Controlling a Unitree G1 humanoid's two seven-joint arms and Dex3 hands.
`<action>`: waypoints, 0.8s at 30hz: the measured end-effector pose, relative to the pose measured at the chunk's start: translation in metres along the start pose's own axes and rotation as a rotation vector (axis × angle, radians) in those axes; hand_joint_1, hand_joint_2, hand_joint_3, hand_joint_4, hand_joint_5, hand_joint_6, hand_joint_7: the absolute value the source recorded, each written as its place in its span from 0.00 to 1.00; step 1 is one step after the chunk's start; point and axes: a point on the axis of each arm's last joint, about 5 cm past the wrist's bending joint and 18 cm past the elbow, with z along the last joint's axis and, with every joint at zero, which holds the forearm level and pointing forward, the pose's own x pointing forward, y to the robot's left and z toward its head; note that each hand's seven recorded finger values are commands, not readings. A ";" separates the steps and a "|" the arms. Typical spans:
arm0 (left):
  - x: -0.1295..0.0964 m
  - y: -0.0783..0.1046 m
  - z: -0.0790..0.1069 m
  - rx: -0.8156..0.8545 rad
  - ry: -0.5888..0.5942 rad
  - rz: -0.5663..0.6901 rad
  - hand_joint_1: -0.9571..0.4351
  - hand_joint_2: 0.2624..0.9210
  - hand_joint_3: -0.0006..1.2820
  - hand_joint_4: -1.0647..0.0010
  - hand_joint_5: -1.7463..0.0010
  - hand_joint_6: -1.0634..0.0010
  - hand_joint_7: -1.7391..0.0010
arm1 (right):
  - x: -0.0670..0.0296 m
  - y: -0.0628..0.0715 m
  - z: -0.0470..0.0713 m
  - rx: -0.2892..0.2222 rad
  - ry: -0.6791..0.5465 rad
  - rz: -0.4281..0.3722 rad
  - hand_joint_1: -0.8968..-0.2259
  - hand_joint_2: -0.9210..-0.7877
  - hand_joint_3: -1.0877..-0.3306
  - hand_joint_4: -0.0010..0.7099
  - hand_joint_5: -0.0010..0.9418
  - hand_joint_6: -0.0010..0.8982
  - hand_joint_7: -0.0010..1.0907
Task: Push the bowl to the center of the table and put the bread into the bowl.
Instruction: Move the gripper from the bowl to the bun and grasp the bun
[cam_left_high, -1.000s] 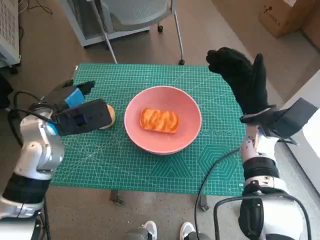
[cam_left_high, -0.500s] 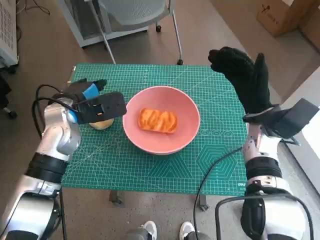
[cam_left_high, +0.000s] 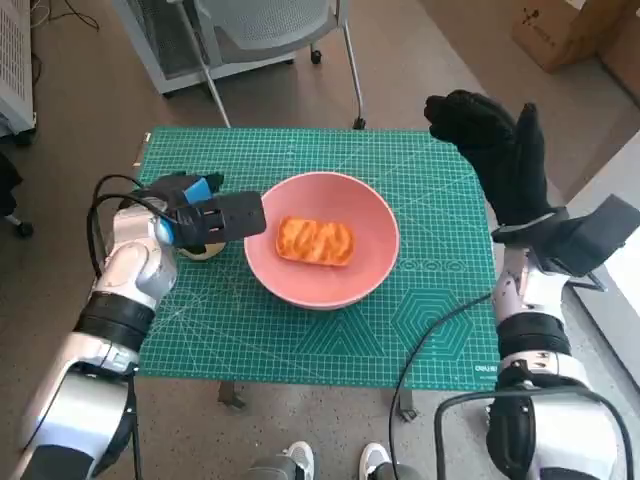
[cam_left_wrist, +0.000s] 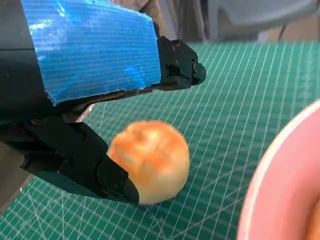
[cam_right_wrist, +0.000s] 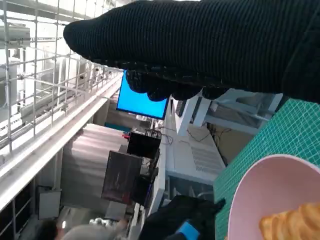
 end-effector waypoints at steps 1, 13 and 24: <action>0.001 -0.001 0.000 0.000 0.003 -0.008 0.63 0.67 0.00 1.00 1.00 0.83 1.00 | 0.0000 0.000 0.000 0.000 0.000 -0.001 0.32 0.00 0.42 0.30 0.00 0.40 0.00; 0.009 -0.013 -0.002 -0.001 0.066 -0.098 0.63 0.69 0.00 0.89 0.99 0.78 0.99 | -0.0006 -0.001 0.000 0.007 -0.004 -0.010 0.29 0.00 0.45 0.30 0.00 0.40 0.01; 0.012 -0.012 -0.002 0.001 0.112 -0.115 0.65 0.75 0.01 0.49 0.94 0.65 0.98 | -0.0011 -0.001 0.000 0.010 -0.006 -0.017 0.27 0.00 0.46 0.30 0.00 0.40 0.01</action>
